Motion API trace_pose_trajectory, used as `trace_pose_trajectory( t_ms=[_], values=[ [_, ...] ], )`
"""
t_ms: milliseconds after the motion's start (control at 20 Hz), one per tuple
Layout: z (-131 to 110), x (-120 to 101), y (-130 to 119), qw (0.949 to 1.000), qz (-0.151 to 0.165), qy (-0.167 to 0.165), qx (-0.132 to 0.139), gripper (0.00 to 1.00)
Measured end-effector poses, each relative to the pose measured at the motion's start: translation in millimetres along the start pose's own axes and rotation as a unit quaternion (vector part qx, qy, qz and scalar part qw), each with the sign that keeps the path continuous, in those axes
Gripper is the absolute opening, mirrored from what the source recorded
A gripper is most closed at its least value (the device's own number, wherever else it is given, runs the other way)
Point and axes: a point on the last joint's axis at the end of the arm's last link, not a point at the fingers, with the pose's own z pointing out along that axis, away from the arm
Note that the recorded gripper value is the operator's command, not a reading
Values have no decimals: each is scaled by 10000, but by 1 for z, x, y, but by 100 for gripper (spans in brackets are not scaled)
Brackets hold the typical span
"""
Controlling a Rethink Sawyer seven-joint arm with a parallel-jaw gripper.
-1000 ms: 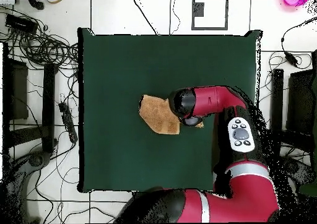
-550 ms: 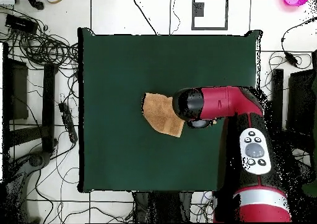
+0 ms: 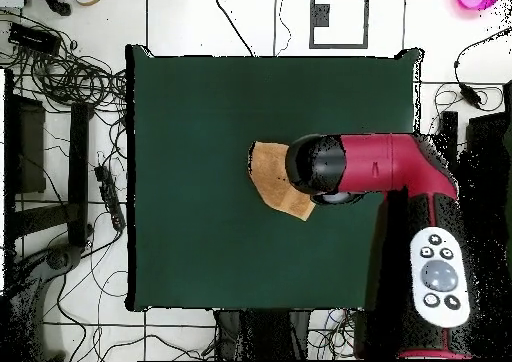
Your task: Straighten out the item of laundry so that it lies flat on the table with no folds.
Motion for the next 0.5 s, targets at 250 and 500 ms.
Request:
trace_pose_trajectory(
  t_ms=[250,500],
  values=[
    [-9,3,-19,9999,143,16,32,0],
    [-8,7,-54,9991,409,111,49,0]
  ],
)
